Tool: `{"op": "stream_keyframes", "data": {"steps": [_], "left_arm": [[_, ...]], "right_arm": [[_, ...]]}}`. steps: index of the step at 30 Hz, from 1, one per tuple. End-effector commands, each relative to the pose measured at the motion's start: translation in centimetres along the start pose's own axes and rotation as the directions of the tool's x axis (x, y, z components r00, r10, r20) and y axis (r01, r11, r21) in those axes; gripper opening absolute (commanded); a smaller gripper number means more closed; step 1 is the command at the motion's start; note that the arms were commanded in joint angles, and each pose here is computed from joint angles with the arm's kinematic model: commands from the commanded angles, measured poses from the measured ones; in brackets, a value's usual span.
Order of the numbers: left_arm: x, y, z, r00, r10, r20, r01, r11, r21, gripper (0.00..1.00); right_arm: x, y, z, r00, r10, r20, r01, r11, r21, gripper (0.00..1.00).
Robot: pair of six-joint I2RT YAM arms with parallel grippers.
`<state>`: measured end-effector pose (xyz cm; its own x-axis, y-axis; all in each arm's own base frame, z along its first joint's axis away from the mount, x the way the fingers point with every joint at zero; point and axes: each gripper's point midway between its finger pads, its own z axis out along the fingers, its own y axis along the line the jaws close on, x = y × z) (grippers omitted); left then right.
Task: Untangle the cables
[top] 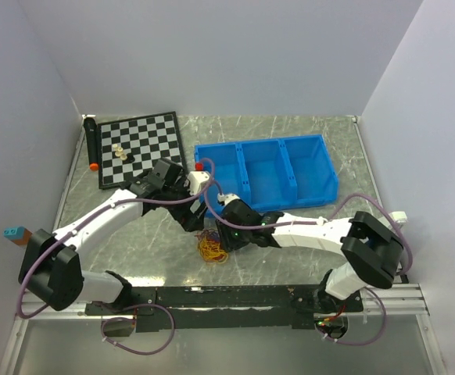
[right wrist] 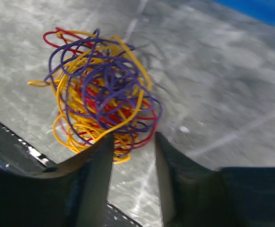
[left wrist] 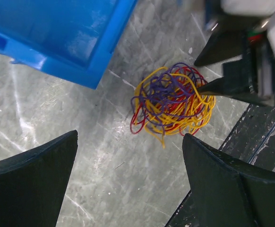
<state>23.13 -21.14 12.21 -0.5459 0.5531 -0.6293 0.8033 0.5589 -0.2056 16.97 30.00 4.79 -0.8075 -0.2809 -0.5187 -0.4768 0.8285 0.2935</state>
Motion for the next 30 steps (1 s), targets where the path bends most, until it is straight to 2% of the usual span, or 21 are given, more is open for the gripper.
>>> {"op": "stream_keyframes", "data": {"steps": [1, 4, 7, 15, 24, 30], "left_arm": [[-0.8, -0.3, 0.7, 0.999, 0.028, 0.034, -0.028, 0.999, 0.021, 0.97], [-0.3, -0.4, 1.0, 0.999, 0.027, 0.034, -0.028, 0.999, 0.029, 0.97], [0.5, -0.8, 1.4, 0.999, 0.015, 0.037, -0.017, 0.998, 0.056, 0.97], [0.2, -3.2, 1.6, 0.996, 0.057, 0.071, -0.069, 0.982, 0.178, 0.97], [1.2, -5.4, 3.7, 0.980, 0.196, 0.034, -0.198, 0.943, 0.267, 0.99], [0.5, -5.2, 4.6, 0.972, 0.227, 0.052, -0.233, 0.932, 0.278, 0.93]], "right_arm": [[-2.3, 3.1, 0.3, 0.999, -0.006, 0.047, 0.012, 0.992, -0.128, 0.38], [-1.6, 3.3, 0.0, 0.999, 0.001, 0.054, 0.008, 0.986, -0.167, 0.12], [-0.8, 3.3, -1.1, 0.997, 0.006, 0.081, 0.011, 0.978, -0.210, 0.00], [0.8, 2.7, -3.2, 0.986, 0.008, 0.165, 0.036, 0.965, -0.259, 0.00], [1.2, 2.4, -2.8, 0.988, -0.013, 0.151, 0.051, 0.967, -0.250, 0.00], [1.7, 2.1, -2.9, 0.989, -0.034, 0.141, 0.067, 0.968, -0.242, 0.00]]}}
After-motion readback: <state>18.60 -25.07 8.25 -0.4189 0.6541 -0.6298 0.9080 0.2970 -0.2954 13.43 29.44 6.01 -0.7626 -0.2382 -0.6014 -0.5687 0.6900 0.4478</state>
